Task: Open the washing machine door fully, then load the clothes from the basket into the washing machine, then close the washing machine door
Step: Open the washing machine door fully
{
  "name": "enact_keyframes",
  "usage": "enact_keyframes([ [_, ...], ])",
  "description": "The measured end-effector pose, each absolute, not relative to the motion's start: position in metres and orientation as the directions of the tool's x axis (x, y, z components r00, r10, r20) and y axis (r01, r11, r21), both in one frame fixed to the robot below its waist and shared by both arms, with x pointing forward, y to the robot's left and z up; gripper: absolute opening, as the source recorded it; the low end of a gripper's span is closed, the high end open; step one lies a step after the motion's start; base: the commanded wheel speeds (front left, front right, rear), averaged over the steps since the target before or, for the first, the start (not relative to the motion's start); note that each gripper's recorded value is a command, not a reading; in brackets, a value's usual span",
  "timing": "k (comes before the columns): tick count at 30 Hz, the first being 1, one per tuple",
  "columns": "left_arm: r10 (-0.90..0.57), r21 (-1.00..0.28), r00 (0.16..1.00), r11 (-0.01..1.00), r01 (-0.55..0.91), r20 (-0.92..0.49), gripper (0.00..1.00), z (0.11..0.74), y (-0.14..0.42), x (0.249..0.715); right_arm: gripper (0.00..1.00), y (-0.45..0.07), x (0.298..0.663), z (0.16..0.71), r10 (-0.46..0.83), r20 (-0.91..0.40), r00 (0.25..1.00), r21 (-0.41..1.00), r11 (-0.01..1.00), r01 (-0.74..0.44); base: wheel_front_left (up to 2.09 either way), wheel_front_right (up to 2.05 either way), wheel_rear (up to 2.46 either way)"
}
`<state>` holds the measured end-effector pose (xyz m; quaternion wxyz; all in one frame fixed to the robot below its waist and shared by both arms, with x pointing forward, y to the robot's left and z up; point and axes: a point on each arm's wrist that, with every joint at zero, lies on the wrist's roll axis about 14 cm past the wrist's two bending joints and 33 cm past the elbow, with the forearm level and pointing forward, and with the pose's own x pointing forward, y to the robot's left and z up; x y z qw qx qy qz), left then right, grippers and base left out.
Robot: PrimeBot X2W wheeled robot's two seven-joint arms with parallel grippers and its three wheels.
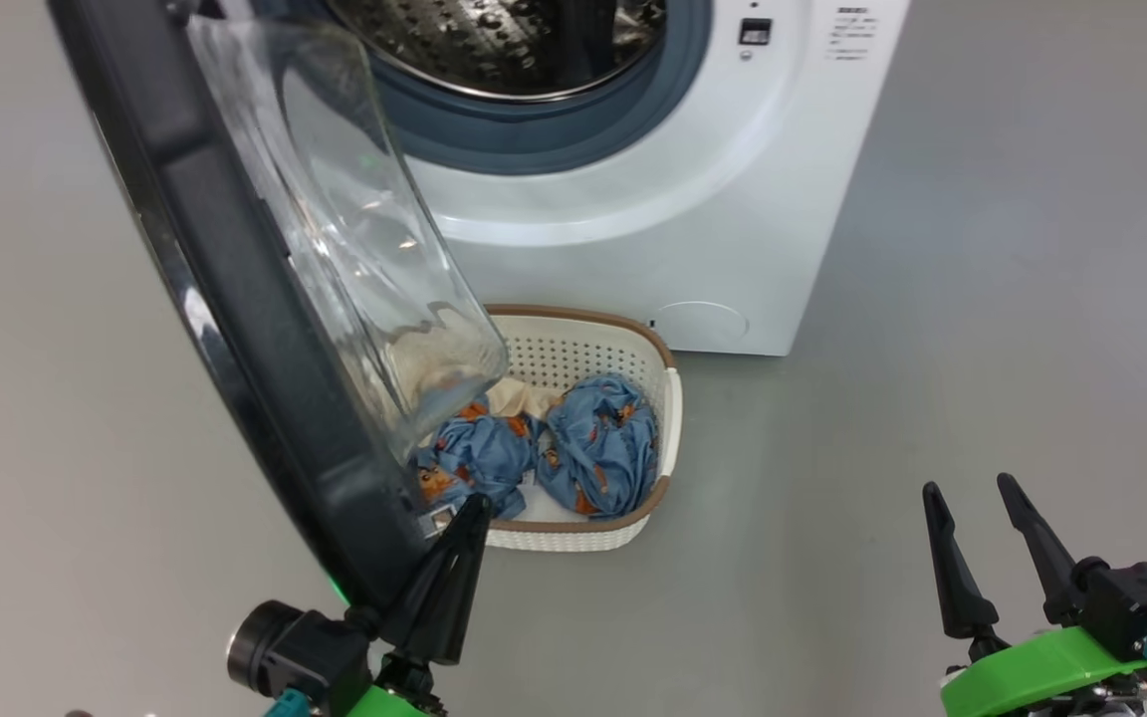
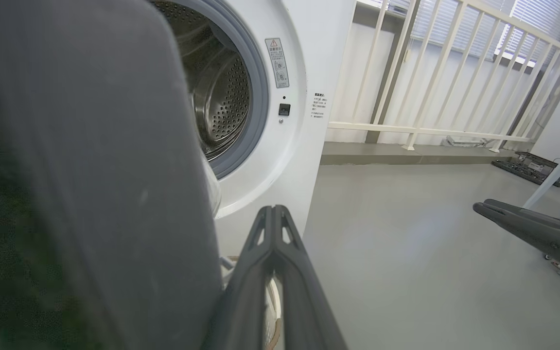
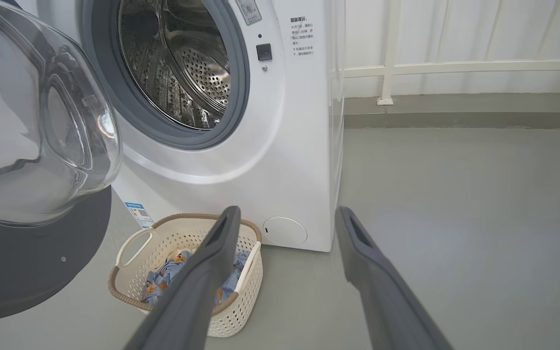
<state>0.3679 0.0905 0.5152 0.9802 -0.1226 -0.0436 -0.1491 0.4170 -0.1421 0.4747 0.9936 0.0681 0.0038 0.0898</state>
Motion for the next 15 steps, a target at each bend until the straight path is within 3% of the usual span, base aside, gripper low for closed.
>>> enact_keyframes([
  [15,-0.058,-0.199,0.994,0.977,0.076,0.095,0.0,0.511,0.161,0.347,1.0,-0.104,0.432,0.474,0.278,0.013,0.96,0.149,0.949,-0.277,0.0,0.0,0.0],
])
